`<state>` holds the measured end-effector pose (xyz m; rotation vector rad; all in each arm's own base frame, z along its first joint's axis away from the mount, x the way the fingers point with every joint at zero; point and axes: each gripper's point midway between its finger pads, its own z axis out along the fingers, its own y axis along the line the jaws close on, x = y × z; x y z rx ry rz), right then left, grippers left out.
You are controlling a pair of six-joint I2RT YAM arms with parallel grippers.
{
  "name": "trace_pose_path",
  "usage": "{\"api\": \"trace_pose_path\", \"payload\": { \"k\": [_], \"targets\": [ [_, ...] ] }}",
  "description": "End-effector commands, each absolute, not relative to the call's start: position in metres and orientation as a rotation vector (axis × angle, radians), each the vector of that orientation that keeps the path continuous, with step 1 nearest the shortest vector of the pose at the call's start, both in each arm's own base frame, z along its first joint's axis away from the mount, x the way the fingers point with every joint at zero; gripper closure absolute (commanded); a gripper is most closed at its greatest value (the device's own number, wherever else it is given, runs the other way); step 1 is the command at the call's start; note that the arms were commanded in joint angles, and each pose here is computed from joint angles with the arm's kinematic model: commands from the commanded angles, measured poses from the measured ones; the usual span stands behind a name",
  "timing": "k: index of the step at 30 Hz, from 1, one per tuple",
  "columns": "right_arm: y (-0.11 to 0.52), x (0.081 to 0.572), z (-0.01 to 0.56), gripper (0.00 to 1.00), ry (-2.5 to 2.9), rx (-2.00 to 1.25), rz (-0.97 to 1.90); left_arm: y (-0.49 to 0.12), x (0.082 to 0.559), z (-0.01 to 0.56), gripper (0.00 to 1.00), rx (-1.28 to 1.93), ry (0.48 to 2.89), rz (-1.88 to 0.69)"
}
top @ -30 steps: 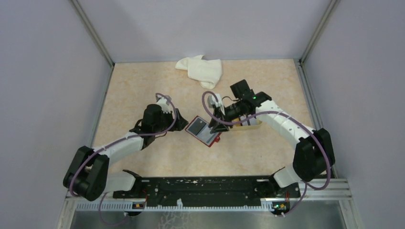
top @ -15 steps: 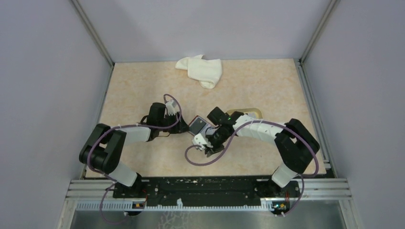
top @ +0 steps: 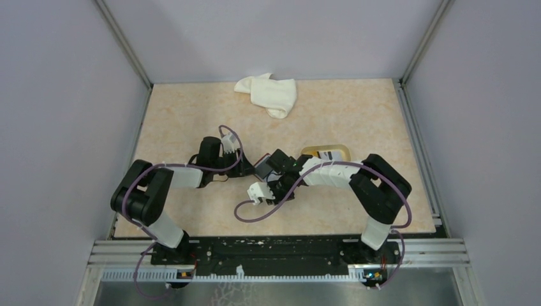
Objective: Put the credit cards into the card holder
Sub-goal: Turn over the card slot in the card holder.
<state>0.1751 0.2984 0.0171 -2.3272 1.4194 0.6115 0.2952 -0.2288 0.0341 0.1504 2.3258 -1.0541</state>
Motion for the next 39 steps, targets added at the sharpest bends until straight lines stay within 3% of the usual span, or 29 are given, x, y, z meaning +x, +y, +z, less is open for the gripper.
{"api": "trace_pose_path", "payload": {
  "k": [1,16,27,30,35,39],
  "targets": [
    [0.307,0.198,0.02,0.85,1.452,-2.278,0.499,-0.225,0.291,0.026,0.46,0.128,2.35,-1.058],
    [0.278,0.236,0.02,0.85,1.583,-2.208,0.321,-0.218,0.298,0.018,0.46,0.121,2.392,-0.971],
    [0.245,0.283,0.03,0.83,1.774,-1.972,0.259,-0.222,0.298,0.064,0.47,0.148,2.262,-1.02],
    [0.25,0.277,0.04,0.82,1.765,-1.948,0.357,-0.231,0.293,0.079,0.47,0.14,2.205,-1.121],
    [0.286,0.246,0.085,0.74,1.697,-1.796,0.802,-0.237,0.298,0.086,0.47,0.05,2.177,-1.199],
    [0.31,0.24,0.109,0.74,1.75,-1.608,1.024,-0.238,0.302,0.081,0.48,-0.051,2.19,-1.224]
  ]
}}
